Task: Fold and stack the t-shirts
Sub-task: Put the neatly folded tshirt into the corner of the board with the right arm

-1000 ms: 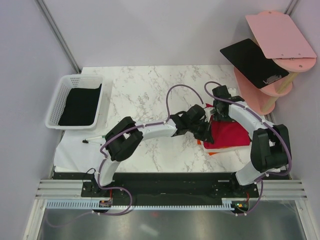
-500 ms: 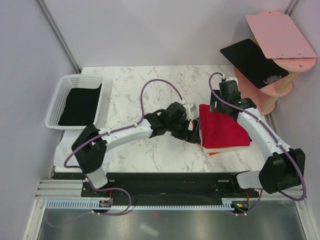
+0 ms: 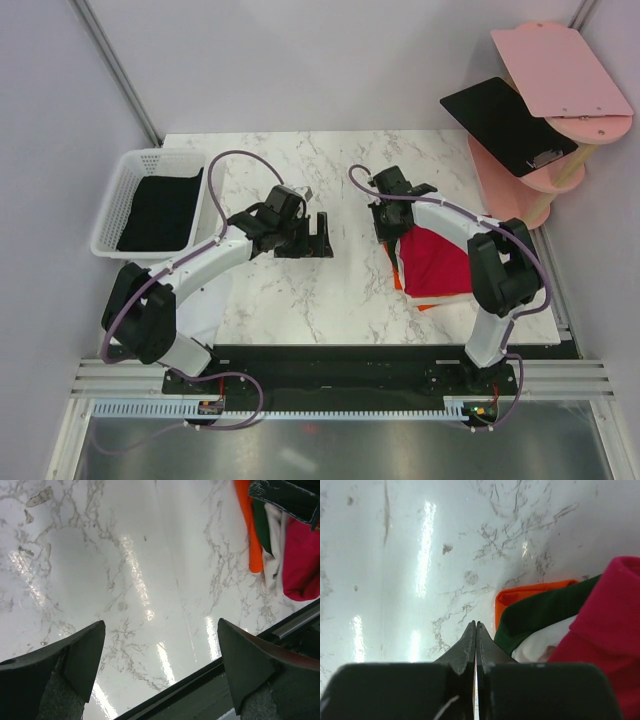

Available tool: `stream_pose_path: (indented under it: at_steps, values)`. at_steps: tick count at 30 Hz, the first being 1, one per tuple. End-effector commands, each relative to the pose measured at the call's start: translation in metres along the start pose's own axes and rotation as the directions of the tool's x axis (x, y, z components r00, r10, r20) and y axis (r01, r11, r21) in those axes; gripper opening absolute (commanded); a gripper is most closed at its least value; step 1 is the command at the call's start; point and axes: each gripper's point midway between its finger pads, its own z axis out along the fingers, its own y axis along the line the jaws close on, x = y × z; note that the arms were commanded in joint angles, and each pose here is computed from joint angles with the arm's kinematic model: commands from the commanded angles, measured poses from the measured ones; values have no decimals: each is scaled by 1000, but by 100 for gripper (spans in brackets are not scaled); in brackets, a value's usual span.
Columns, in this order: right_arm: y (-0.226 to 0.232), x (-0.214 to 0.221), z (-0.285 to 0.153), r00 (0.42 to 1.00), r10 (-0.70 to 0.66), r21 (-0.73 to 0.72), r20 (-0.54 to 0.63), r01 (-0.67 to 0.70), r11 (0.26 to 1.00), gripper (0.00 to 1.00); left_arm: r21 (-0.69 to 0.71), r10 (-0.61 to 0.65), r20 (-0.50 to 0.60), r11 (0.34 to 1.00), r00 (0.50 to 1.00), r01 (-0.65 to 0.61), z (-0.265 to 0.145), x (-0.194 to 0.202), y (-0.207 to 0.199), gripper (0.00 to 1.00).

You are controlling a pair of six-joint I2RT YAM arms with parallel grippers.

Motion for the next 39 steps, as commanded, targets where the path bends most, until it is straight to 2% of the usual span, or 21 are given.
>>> stream_pose_path:
  at_steps: [1,13,21,26,34,39]
  values:
    - [1,8,7,999,7,-6,-53,-7,1000,0,-35,12,23,999,1000,-11,-10,-4,16,100]
    - [-44,65,7,980,76,229,-184,-33,973,0,-77,-1,21,997,1000,3,-7,-8,35,100]
    - [-90,108,-6,949,217,355,-231,-125,927,0,-72,6,28,997,1000,-4,-7,-15,35,100]
    - [-132,117,-27,929,306,470,-210,-179,864,0,-59,6,32,998,999,-5,-8,-19,31,100]
    - [-174,116,-59,929,343,624,-139,-187,759,0,-41,7,34,999,999,-5,-9,-20,27,100]
    - [-175,113,-58,927,348,623,-136,-193,758,0,-48,14,43,999,999,-12,-12,-19,30,100]
